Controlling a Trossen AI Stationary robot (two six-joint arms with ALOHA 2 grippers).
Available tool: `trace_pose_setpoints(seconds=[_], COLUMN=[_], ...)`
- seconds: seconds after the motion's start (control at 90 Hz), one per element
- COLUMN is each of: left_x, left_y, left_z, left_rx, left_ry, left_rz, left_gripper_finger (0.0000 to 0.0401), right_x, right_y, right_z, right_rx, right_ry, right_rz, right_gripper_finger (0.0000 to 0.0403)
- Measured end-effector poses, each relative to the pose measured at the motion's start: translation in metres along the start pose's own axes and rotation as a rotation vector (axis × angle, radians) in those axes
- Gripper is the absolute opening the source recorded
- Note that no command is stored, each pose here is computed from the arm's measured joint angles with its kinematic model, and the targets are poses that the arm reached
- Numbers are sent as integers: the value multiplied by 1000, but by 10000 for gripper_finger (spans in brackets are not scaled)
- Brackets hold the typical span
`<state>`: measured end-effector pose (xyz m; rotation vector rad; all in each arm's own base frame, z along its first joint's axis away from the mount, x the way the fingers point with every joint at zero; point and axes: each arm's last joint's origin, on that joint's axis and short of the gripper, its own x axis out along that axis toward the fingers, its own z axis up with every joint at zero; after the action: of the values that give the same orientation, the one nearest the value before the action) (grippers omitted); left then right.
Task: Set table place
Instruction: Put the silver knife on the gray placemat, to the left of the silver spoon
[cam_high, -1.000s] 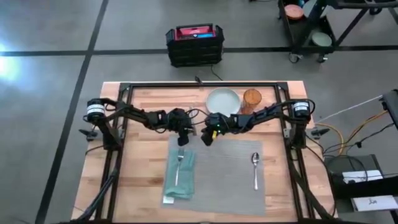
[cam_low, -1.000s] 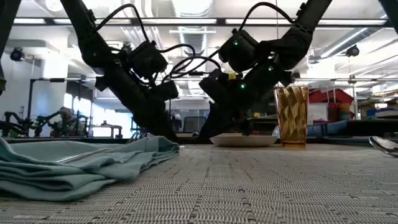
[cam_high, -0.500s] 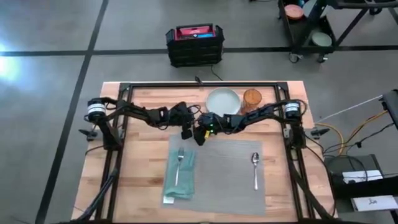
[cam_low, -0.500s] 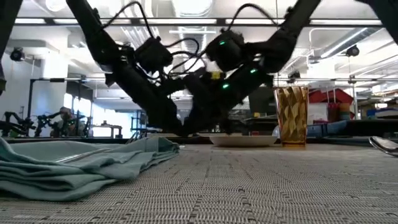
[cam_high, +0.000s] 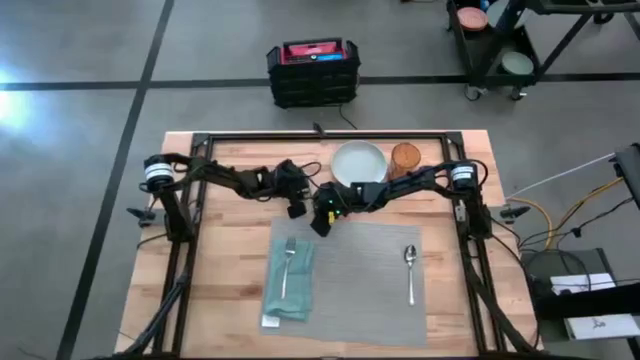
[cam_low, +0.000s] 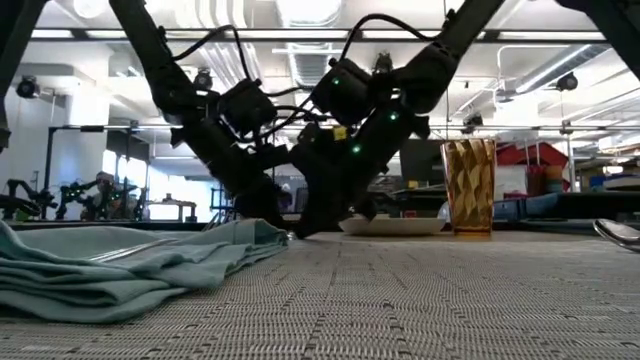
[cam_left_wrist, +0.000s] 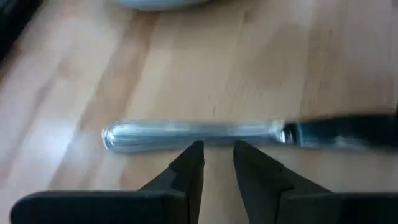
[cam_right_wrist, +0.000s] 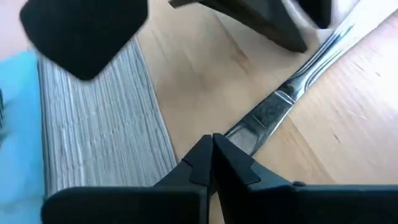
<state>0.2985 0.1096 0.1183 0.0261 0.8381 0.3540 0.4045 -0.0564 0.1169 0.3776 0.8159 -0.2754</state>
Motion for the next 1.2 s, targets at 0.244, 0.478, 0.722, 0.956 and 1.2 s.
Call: trace_pose_setpoints(seconds=[0.244, 0.478, 0.722, 0.956, 1.2], left_x=[-10, -19, 10, 14, 14], left_y=[-2, 7, 10, 12, 12], left_z=[-3, 20, 15, 18, 13], left_rx=[-56, -21, -2, -3, 7], left_ry=[69, -109, -61, -58, 16], left_rz=[-24, -6, 2, 27, 20], left_gripper_finger=[75, 75, 75, 75, 75], right_x=[-4, -4, -4, -3, -3], right_y=[-1, 0, 0, 0, -1], right_z=[3, 4, 4, 3, 2], right_rx=[-57, -51, -51, -51, -52], right_ry=[6, 4, 2, 3, 14], right_rz=[-3, -2, -2, -3, -8], right_gripper_finger=[0, 0, 0, 0, 0])
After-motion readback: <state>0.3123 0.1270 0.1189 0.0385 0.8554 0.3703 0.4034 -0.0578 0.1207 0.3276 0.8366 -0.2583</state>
